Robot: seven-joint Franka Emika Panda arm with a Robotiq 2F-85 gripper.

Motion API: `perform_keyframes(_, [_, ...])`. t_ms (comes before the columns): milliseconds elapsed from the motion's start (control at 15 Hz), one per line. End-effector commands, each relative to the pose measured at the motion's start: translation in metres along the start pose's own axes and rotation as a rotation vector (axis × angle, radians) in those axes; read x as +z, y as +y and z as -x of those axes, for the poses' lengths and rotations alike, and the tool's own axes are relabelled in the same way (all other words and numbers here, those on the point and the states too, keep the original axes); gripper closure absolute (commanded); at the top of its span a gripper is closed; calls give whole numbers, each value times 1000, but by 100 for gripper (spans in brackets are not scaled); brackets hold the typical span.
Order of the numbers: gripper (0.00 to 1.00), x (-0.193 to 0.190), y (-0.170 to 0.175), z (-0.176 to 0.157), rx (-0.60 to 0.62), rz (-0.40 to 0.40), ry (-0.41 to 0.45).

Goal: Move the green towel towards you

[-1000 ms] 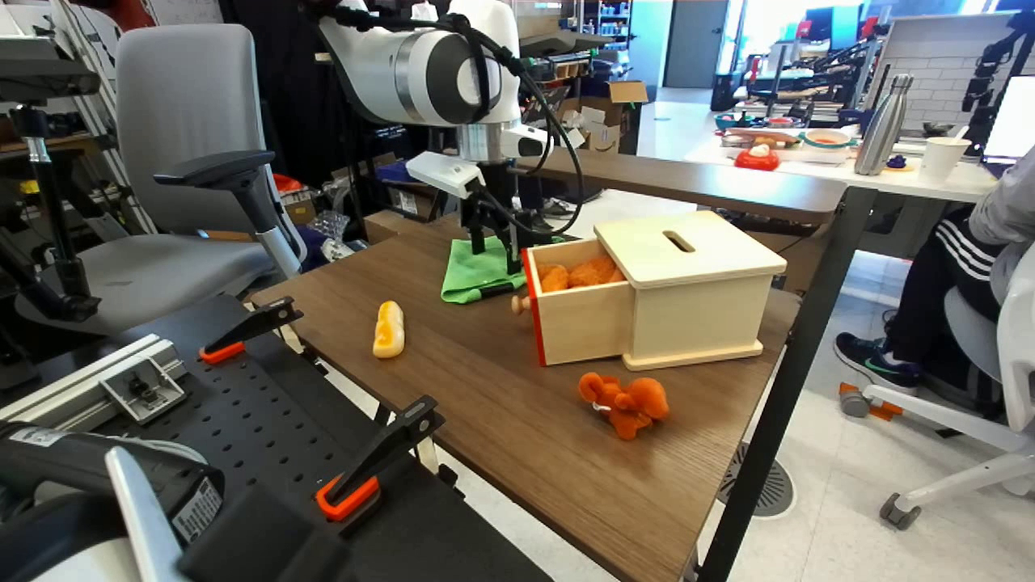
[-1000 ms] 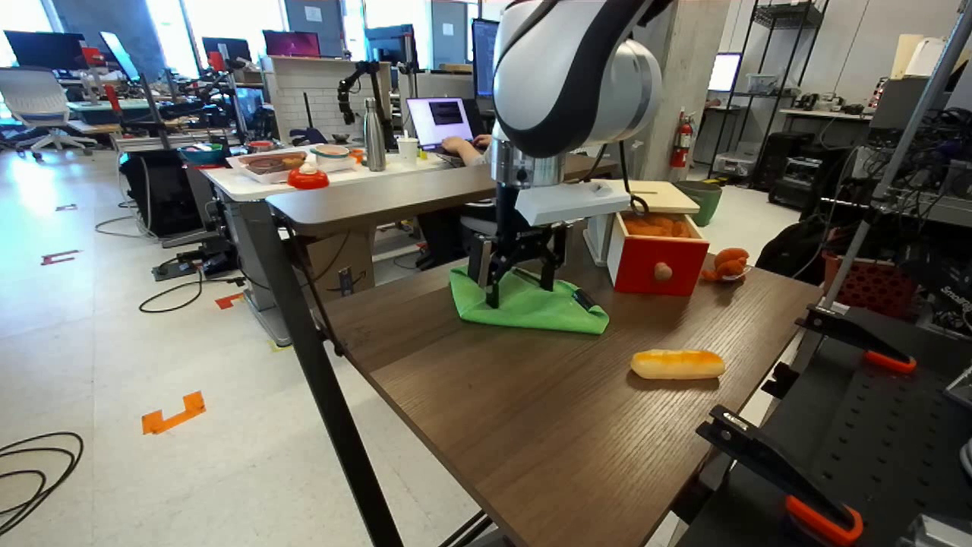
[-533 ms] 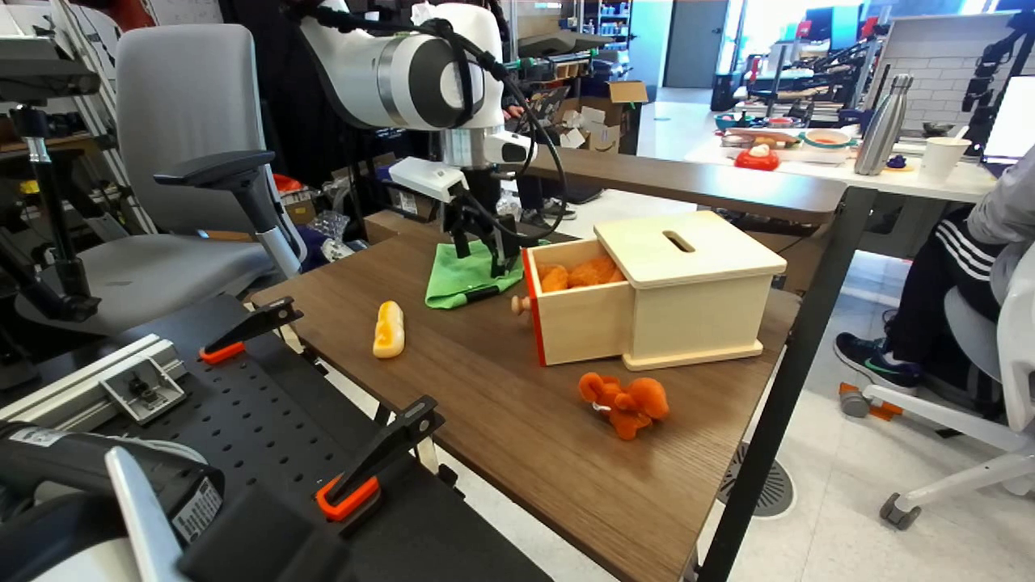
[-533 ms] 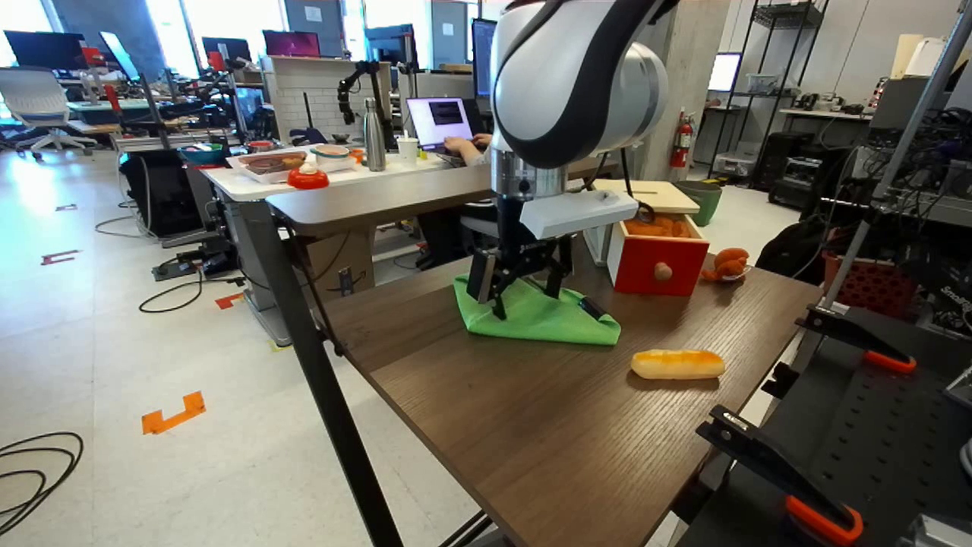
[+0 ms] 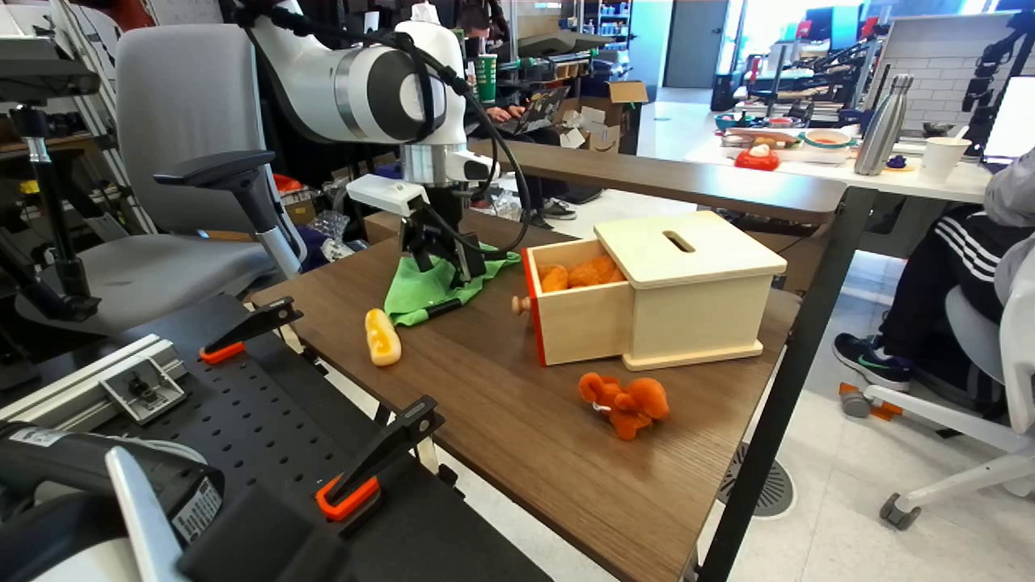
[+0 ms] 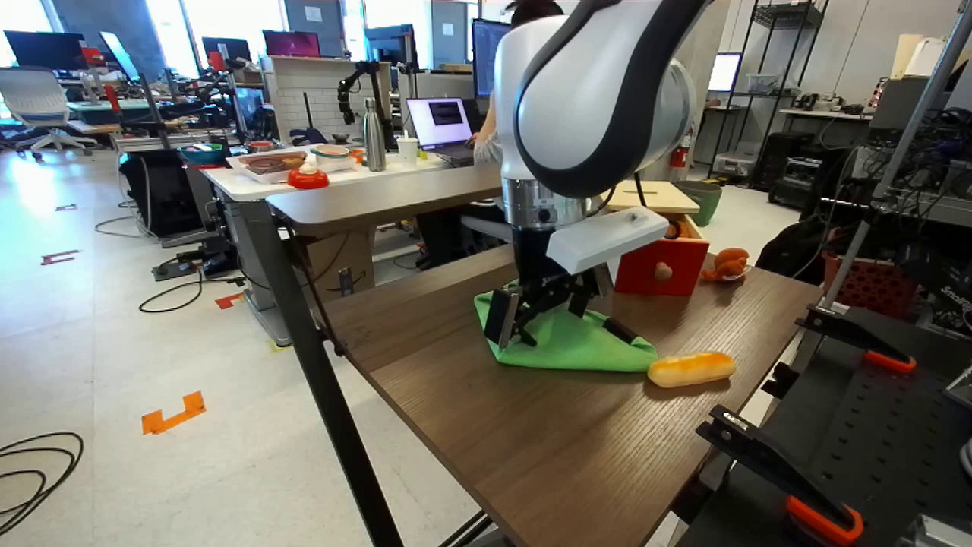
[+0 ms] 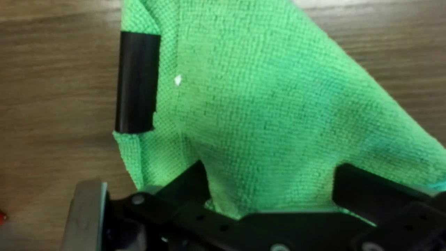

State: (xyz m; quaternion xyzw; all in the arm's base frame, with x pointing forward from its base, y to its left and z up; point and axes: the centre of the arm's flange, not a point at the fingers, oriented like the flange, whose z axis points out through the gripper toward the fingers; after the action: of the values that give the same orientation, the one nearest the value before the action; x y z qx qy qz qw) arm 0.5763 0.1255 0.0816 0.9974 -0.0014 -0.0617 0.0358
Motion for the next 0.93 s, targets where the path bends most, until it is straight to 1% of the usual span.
perform_keyframes(0, [0, 2, 0, 40, -47, 43, -21])
perform_keyframes(400, [0, 8, -6, 76, -129, 94, -37])
perform_keyframes(600, [0, 8, -6, 79, -146, 94, -44])
perform_keyframes(733, [0, 7, -5, 73, -133, 92, -50])
perform_keyframes(867, [0, -1, -5, 68, -119, 95, -38])
